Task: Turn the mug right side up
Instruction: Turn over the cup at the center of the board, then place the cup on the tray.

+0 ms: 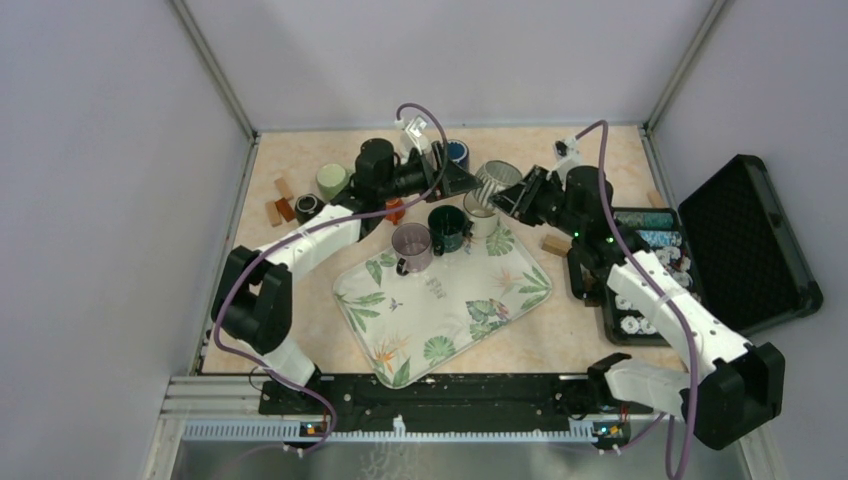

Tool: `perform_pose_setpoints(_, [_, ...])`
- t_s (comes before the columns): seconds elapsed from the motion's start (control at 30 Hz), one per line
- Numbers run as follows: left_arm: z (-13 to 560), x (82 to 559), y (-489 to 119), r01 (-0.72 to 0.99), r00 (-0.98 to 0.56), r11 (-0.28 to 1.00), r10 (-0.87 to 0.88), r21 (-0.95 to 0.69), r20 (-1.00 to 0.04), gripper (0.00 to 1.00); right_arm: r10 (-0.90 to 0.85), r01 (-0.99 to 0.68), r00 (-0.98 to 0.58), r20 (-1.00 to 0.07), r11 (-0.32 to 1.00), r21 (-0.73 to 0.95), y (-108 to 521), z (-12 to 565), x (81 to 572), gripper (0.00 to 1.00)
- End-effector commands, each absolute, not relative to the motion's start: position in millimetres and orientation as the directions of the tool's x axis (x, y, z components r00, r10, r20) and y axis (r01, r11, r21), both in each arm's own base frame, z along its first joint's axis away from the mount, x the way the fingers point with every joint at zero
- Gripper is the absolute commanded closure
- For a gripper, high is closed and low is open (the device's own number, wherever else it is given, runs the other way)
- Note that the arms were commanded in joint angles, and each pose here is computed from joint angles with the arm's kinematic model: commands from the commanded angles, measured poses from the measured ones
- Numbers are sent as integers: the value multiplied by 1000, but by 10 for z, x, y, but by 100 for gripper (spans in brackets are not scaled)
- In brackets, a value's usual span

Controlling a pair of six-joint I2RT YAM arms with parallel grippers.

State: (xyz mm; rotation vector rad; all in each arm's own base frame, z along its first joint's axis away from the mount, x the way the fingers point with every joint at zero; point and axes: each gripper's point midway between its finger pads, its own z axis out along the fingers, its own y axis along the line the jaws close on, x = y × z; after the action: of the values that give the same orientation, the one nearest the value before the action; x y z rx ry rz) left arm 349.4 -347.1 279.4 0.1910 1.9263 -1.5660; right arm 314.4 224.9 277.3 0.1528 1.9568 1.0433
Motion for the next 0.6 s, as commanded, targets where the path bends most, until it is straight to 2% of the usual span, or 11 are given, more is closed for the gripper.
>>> perform_pose_setpoints(0.0, [3247, 3441, -3435, 597, -699, 261, -294, -759, -651, 9, 494, -378, -453, -742, 648, 662, 2115, 3388, 3061, 100])
perform_pose_setpoints(0.23, [3271, 3454, -3379, 608, -673, 315, -282, -729, -683, 7, 455, -305, -448, -770, 731, 610, 1871, 3195, 2910, 100])
perform_pose_setpoints(0.33, [3289, 3450, -3336, 612, -657, 346, -279, -711, -701, 2, 444, -285, -464, -767, 745, 604, 1835, 3039, 2868, 100])
perform_pose_setpoints(0.57, [3340, 3443, -3173, 612, -602, 442, -277, -656, -749, 2, 410, -254, -505, -759, 770, 585, 1828, 2606, 2792, 100])
